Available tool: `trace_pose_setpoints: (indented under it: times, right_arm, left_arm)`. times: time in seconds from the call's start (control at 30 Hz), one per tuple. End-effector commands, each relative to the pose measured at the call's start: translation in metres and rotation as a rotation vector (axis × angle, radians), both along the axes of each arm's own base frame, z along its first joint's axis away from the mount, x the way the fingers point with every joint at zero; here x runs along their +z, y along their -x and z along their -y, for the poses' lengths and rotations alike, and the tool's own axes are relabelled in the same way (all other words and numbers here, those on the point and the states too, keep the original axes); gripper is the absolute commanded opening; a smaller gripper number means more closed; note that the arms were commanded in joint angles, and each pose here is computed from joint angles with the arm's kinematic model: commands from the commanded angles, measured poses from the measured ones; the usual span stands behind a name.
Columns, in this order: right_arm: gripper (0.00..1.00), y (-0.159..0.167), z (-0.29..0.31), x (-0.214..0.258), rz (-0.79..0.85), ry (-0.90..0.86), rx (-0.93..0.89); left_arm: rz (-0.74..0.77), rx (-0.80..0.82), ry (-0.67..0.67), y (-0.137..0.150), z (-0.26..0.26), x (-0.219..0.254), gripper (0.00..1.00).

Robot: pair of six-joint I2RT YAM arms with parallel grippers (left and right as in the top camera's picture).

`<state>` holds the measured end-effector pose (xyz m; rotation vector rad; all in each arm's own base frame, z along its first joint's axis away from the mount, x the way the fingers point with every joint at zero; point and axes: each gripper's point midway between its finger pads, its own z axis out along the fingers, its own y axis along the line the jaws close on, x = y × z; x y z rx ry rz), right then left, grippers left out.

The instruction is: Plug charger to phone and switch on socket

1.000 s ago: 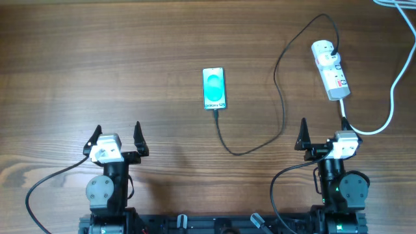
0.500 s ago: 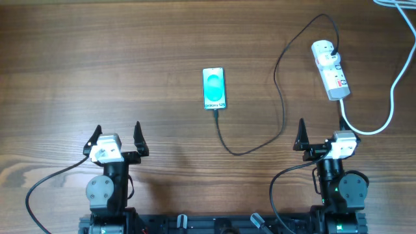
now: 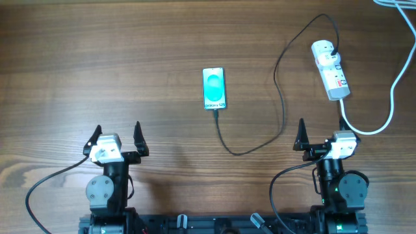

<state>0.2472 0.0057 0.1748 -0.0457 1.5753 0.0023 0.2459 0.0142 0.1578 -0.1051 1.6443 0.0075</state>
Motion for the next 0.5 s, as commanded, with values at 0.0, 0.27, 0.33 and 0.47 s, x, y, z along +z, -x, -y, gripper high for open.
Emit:
trace_pose_setpoints:
  times: [0.0,0.27,0.33,0.47]
  right_arm:
    - [1.0,0.0005,0.0003,0.0012,0.009,-0.025,-0.004]
    - [1.0,0.0005,0.0015,0.0012,0.009,-0.017,-0.01]
    - [1.0,0.0005,0.0014,0.0012,0.01,0.003,-0.01]
    - [1.0,0.0005,-0.0008,0.0012,0.011,0.046,0.003]
  left_arm:
    - [0.005,-0.007,-0.015,0.0,0.0013,-0.0002,1.0]
    - [0.005,-0.007,-0.015,0.0,0.0013,-0.0002,1.0]
    - [0.005,-0.007,-0.015,0.0,0.0013,-0.0002,1.0]
    - [0.005,-0.007,-0.015,0.0,0.0013,-0.0002,1.0]
